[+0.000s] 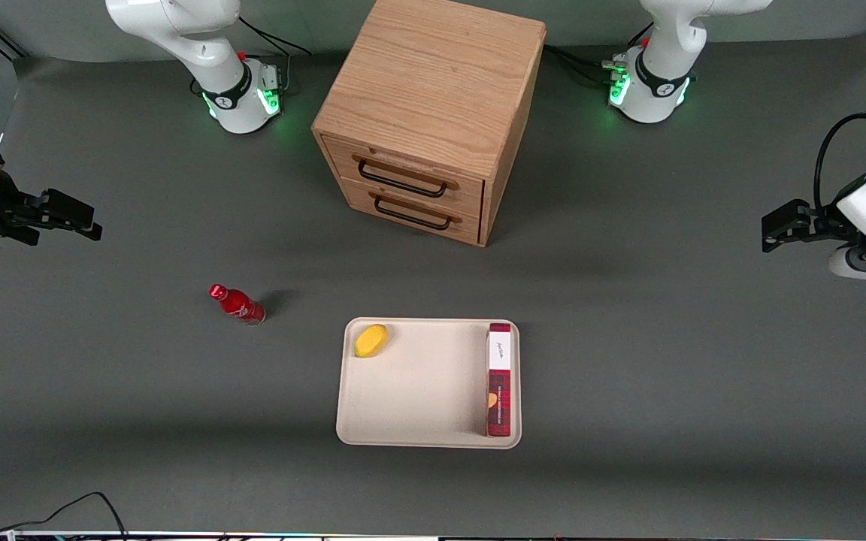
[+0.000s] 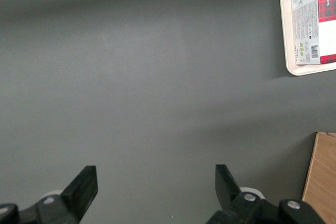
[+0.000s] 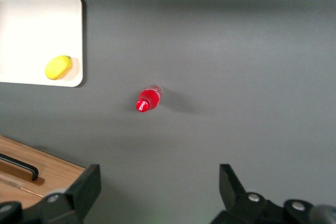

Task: Place coke bottle on tray
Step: 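Move the right gripper down over the red Coca-Cola bottle's cap end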

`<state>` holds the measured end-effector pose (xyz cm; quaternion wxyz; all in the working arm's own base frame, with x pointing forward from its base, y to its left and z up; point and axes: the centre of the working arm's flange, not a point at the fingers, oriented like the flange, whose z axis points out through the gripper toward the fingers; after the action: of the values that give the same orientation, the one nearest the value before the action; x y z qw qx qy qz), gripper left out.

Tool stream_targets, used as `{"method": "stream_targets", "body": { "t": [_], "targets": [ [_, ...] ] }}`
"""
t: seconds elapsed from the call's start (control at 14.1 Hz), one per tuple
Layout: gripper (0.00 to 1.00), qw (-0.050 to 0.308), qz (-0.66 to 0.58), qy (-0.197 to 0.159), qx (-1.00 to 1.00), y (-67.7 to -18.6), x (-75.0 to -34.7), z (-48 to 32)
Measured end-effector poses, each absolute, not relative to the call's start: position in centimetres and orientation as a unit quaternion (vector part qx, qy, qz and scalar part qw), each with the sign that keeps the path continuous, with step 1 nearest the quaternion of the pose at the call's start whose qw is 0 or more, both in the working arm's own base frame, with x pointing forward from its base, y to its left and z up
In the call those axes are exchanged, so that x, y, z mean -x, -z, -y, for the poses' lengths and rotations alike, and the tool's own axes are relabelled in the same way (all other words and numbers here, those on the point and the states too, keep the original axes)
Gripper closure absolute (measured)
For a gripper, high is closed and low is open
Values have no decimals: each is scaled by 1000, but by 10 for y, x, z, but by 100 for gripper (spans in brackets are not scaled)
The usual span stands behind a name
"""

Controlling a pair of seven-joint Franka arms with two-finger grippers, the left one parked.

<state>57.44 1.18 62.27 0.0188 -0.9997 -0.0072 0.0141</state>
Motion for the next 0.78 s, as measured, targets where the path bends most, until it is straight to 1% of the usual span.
{"method": "stream_targets", "body": {
  "t": [0.28,0.42,0.57,0.78],
  "targets": [
    [0,19,6,-17,1000,-620,-575,-11],
    [0,19,7,-23,1000,-611,-578,-13],
    [0,19,8,-22,1000,-594,-584,-19],
    [0,20,8,-18,1000,-546,-593,-42]
  ]
}}
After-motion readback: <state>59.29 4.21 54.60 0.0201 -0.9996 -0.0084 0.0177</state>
